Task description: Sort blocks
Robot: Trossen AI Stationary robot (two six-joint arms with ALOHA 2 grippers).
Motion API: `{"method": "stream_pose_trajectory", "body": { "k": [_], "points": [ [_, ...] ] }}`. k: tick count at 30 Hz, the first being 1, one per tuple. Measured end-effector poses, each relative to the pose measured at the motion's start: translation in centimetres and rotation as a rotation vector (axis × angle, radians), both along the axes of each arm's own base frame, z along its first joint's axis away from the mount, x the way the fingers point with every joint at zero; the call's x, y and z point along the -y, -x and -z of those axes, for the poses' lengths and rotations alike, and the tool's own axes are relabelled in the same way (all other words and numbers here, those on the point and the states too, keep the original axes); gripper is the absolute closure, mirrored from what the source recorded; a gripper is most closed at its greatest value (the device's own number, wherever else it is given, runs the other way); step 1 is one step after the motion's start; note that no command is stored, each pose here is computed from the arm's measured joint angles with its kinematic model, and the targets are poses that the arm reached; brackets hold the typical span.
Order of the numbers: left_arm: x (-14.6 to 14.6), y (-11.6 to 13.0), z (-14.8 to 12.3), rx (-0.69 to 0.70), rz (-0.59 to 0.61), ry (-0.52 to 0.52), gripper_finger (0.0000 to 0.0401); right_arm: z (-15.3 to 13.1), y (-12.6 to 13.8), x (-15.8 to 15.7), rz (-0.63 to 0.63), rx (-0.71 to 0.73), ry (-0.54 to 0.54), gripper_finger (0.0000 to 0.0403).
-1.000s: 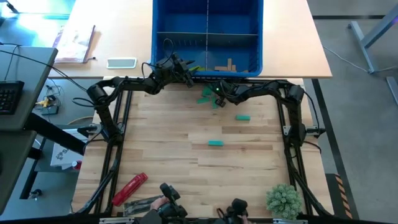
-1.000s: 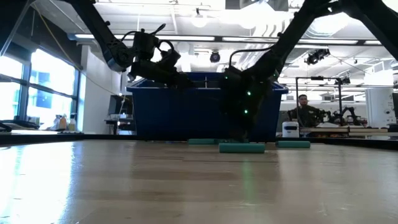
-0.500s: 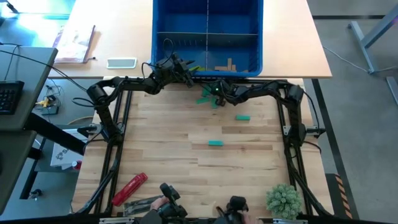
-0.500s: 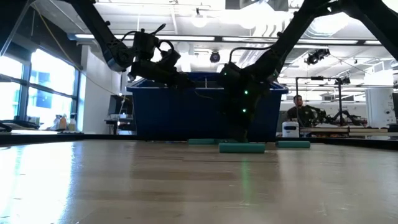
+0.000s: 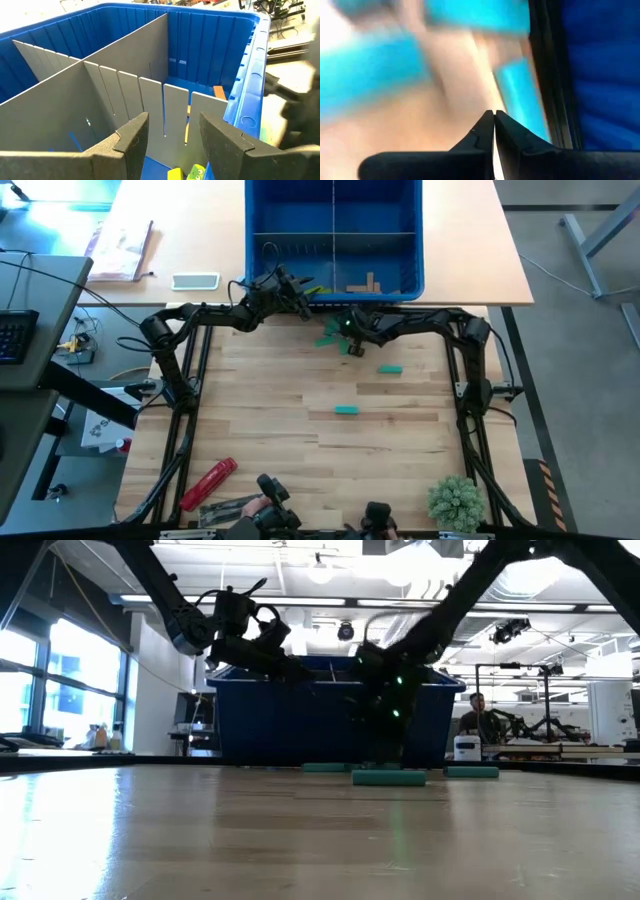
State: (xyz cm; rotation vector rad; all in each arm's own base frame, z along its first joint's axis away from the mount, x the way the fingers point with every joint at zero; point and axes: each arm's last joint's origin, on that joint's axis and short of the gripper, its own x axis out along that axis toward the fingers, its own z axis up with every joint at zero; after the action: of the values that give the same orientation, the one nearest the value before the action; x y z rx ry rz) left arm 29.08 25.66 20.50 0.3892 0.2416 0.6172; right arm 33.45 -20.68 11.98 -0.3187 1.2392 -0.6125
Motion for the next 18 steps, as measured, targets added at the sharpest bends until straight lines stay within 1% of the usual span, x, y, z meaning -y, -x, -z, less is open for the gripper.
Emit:
{"method": "stream_pose_trajectory", "body": {
  "k": [3, 7, 11, 12, 16, 18],
  "points": [
    [0.0, 0.0, 0.0, 0.002, -0.002, -0.003, 0.0244, -1.1, -0.5, -0.7, 0.076, 0.074, 0.037, 0.0403],
    [0.0, 0.0, 0.0, 0.003, -0.002, -0.004, 0.0244, -1.6, -0.4, -0.1, 0.217, 0.183, 0.058, 0.0403],
    [0.0, 0.0, -0.1, 0.004, -0.004, -0.006, 0.0244, -1.7, -0.3, 1.1, 0.301, 0.301, 0.063, 0.0403],
    [0.0, 0.0, -0.1, 0.005, -0.004, -0.007, 0.0244, -1.3, -0.1, 1.6, 0.31, 0.306, 0.045, 0.0403],
    [0.0, 0.0, -0.1, 0.007, -0.006, -0.009, 0.0244, 0.2, 0.2, 2.8, 0.293, 0.293, 0.039, 0.0403],
    [0.0, 0.0, -0.1, 0.006, -0.006, -0.008, 0.0244, 0.5, 0.3, 3.2, 0.31, 0.314, 0.023, 0.0403]
  ]
}}
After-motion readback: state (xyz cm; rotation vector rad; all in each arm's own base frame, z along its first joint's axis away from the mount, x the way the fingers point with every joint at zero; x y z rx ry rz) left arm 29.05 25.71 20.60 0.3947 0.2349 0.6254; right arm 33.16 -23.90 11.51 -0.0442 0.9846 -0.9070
